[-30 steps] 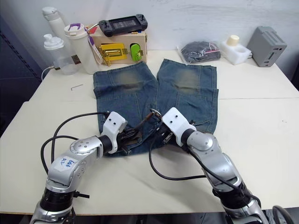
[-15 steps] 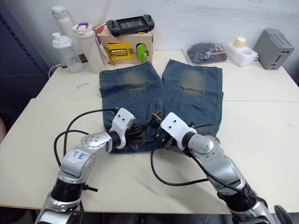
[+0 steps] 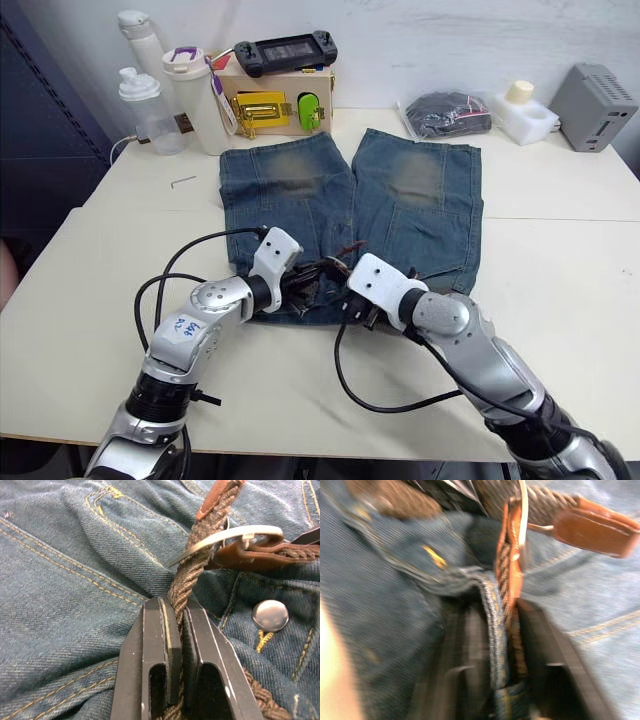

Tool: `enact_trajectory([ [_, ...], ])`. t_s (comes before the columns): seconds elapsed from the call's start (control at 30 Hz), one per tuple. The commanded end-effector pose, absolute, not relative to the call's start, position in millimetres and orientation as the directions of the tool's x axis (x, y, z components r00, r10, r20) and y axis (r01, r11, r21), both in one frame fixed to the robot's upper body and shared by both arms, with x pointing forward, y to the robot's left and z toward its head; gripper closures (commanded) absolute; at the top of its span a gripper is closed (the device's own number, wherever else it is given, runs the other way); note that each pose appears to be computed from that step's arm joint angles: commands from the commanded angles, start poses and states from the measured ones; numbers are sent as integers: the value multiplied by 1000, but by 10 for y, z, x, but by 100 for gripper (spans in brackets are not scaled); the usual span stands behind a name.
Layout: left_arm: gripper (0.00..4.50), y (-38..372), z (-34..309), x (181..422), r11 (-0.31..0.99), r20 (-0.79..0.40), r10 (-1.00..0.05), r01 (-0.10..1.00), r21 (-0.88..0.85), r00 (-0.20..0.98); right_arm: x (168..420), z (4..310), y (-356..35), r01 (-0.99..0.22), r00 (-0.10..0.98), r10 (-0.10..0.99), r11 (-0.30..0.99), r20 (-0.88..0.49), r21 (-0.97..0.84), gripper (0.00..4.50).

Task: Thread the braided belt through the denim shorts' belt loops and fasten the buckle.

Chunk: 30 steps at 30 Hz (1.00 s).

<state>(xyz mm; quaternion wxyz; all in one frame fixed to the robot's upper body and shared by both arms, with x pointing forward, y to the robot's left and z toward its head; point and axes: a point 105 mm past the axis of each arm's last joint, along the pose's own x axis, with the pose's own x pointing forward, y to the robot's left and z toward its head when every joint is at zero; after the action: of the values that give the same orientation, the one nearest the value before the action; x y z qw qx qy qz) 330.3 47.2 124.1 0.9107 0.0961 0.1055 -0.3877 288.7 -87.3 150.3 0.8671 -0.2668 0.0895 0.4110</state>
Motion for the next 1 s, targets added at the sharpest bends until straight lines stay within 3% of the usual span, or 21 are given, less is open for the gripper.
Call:
enact_trajectory([
  [0.03, 450, 323, 1143, 3215, 629, -290, -730, 774, 70, 619, 2812, 1952, -908, -783, 600, 756, 488, -261, -386, 131],
  [0.13, 450, 328, 1132, 3218, 629, -295, -727, 773, 76, 620, 2820, 2199, -1021, -798, 571, 789, 468, -227, -379, 8],
  [0.23, 450, 331, 1126, 3225, 630, -296, -725, 773, 82, 622, 2935, 2384, -1079, -752, 591, 783, 449, -194, -483, 8],
  [0.37, 450, 327, 1136, 3228, 626, -293, -722, 772, 107, 626, 3182, 2213, -1143, -609, 653, 696, 250, -298, -752, 8],
  [0.5, 450, 330, 1169, 3238, 621, -284, -716, 768, 159, 638, 3348, 2119, -1102, -500, 675, 680, 136, -287, -855, 8],
  [0.67, 450, 344, 1166, 3237, 619, -288, -706, 761, 193, 647, 3350, 2035, -1012, -494, 638, 709, 77, -301, -866, 8],
  [0.77, 450, 347, 1160, 3231, 619, -290, -704, 761, 197, 648, 3349, 2014, -997, -497, 629, 715, 66, -307, -866, 84],
  [0.83, 450, 351, 1157, 3229, 619, -290, -704, 760, 197, 649, 3347, 1999, -1001, -501, 626, 715, 63, -312, -863, 164],
  [1.0, 450, 355, 1162, 3232, 619, -288, -701, 757, 207, 652, 3328, 1949, -997, -522, 617, 716, 61, -327, -851, 408],
])
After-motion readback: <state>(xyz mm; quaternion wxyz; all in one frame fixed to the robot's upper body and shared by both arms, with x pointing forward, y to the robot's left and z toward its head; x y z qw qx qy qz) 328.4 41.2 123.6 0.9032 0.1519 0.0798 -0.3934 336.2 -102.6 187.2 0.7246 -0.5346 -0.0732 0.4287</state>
